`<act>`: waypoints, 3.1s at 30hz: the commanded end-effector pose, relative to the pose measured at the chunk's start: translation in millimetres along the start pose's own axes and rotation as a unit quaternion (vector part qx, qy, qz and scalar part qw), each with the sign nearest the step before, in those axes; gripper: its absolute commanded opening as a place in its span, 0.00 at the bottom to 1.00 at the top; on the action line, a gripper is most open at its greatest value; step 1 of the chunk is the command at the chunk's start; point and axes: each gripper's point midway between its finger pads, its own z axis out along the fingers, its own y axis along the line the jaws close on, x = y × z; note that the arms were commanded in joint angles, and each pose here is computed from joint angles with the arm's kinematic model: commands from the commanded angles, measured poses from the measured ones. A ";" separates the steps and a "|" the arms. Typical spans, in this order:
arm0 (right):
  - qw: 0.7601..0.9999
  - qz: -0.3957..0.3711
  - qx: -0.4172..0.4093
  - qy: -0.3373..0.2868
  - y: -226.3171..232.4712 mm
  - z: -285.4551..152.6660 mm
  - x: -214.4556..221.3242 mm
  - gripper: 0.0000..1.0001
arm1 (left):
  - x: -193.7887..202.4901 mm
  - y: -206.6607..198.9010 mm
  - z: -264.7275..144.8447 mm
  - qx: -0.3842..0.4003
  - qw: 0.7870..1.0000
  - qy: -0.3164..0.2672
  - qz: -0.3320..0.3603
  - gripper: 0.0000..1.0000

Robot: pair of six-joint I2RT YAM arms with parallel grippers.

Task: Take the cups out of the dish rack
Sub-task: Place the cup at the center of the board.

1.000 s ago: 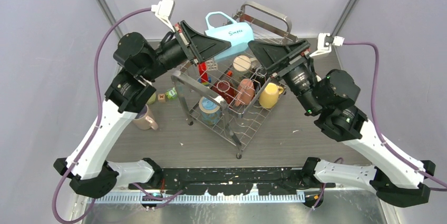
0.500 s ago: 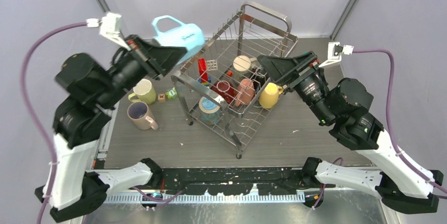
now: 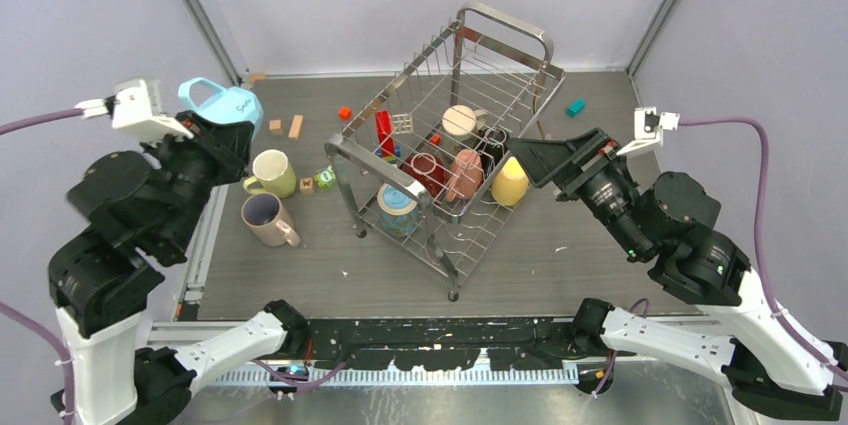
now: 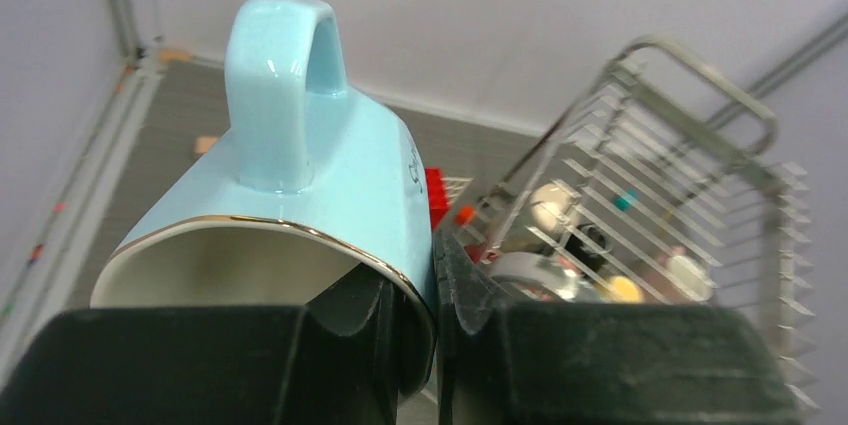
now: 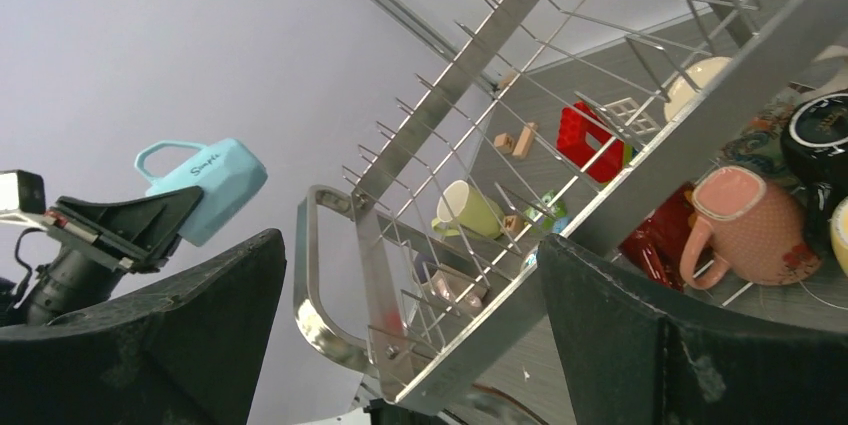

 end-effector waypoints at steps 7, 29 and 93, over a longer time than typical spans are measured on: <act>0.999 -0.022 0.043 -0.006 -35.4 -27.9 -2.9 1.00 | 73.1 35.1 54.7 -0.139 0.981 0.078 0.108 0.00; 0.996 -0.017 0.093 0.004 -83.7 -61.6 9.7 1.00 | 231.5 104.9 118.7 -0.169 0.935 0.311 0.027 0.00; 0.987 -0.006 0.154 0.040 -132.0 -63.1 53.4 1.00 | 338.5 129.8 128.1 -0.171 0.892 0.418 -0.022 0.40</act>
